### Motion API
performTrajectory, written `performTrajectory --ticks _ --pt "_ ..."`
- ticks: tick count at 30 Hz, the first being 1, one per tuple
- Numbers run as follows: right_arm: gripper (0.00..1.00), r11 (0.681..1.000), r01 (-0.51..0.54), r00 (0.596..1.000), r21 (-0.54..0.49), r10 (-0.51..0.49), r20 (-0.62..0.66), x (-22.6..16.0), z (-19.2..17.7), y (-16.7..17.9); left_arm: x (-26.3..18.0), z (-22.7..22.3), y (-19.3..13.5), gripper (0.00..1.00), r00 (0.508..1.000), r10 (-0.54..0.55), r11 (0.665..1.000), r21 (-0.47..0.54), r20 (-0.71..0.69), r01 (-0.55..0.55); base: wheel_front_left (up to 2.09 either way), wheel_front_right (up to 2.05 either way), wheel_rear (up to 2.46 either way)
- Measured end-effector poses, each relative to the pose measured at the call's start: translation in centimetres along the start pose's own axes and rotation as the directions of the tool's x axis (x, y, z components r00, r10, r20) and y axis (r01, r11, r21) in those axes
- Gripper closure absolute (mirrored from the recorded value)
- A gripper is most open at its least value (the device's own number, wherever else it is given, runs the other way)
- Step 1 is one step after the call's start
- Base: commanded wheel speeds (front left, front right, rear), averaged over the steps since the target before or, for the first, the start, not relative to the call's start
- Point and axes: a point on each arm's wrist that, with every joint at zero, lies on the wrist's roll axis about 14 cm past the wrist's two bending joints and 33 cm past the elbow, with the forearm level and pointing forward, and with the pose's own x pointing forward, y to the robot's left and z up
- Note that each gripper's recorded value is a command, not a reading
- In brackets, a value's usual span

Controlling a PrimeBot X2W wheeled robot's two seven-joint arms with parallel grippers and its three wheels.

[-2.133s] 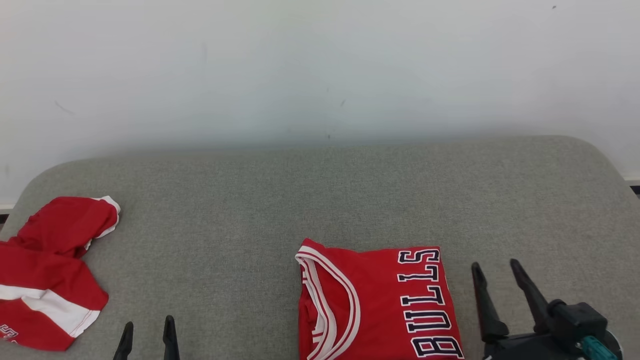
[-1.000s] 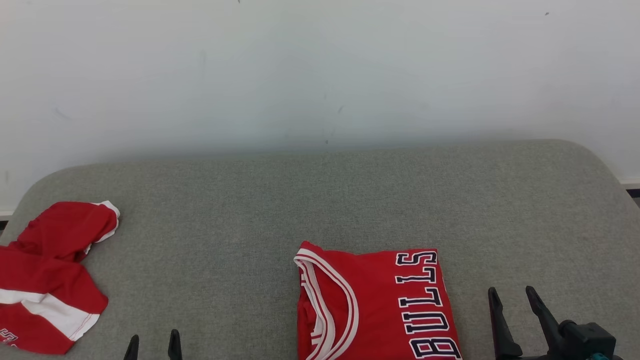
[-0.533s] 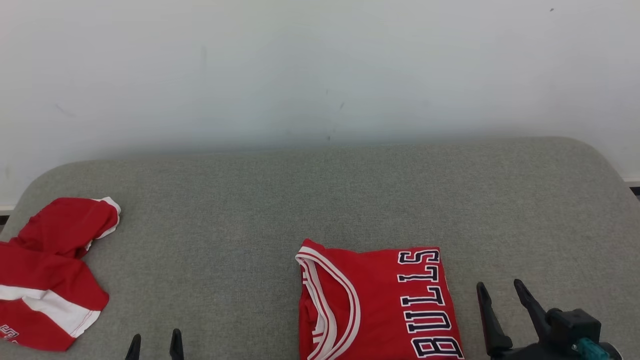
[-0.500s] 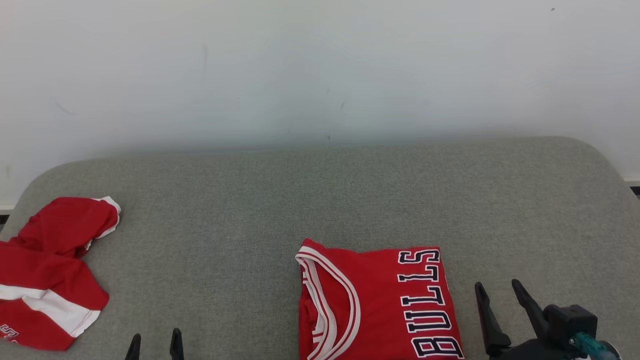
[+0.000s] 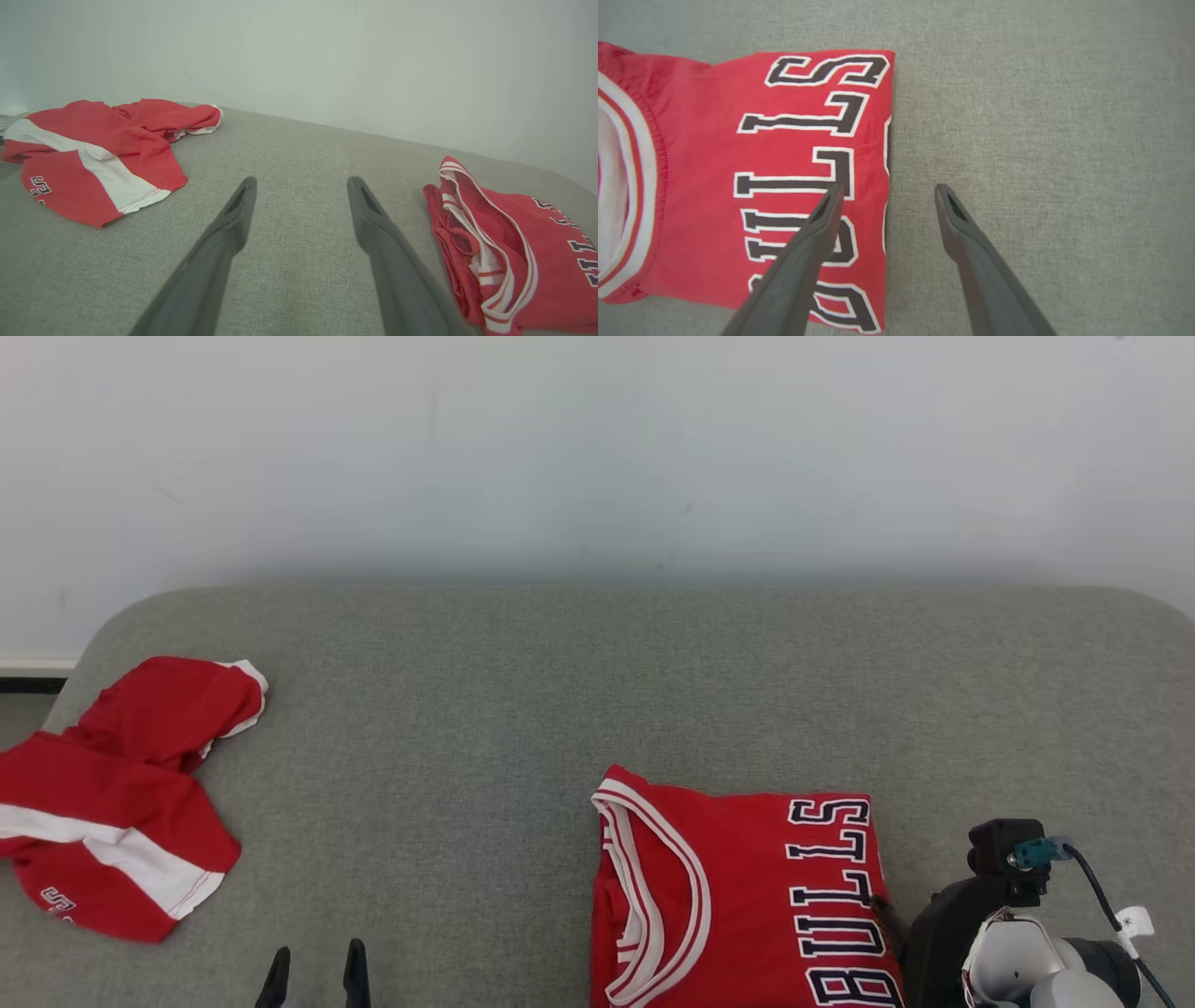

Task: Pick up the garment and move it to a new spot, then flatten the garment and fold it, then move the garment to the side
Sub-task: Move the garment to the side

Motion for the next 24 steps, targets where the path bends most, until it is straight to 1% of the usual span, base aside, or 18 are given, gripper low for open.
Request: performTrajectory --ticks 5,9,10,14,15,16,20,24 --pt "0.00 1.000 -0.009 0.996 0.006 0.009 -0.089 1.9 -0.9 0.5 0.4 0.3 0.5 0.00 1.000 0.021 1.000 0.001 0.010 -0.021 0.00 0.00 0.00" --pt "0.00 1.000 -0.021 0.981 0.022 0.025 -0.190 3.2 -2.9 1.1 0.6 0.3 1.1 0.00 0.999 0.042 0.999 0.004 0.008 -0.042 0.00 0.00 0.00" --pt "0.00 0.999 -0.023 0.979 0.025 0.028 -0.201 3.5 -2.9 1.2 0.5 0.3 1.3 0.00 0.999 0.048 0.999 0.004 0.005 -0.048 0.00 0.00 0.00" --pt "0.00 0.999 -0.039 0.964 -0.002 0.037 -0.263 4.5 -3.4 1.9 0.7 0.4 1.9 0.00 0.998 0.069 0.998 0.008 0.009 -0.069 0.00 0.00 0.00" --pt "0.58 0.999 -0.044 0.962 -0.018 0.038 -0.272 4.6 -3.4 2.1 0.6 0.3 2.0 0.00 0.997 0.073 0.997 0.009 0.006 -0.073 0.00 0.00 0.00" --pt "0.99 0.998 -0.048 0.960 -0.037 0.036 -0.276 4.7 -3.4 2.1 0.6 0.3 2.1 0.00 0.997 0.077 0.997 0.010 0.004 -0.077 0.00 0.00 0.00" --pt "1.00 0.991 -0.075 0.961 -0.115 0.041 -0.274 5.0 -2.7 2.5 0.8 0.5 2.3 0.00 0.997 0.083 0.996 0.015 0.009 -0.083 0.00 0.00 0.00" --pt "1.00 0.981 -0.069 0.969 -0.181 0.023 -0.246 4.7 -1.5 1.5 1.3 0.7 1.6 0.00 0.998 0.056 0.998 0.013 0.017 -0.057 0.00 0.00 0.00"
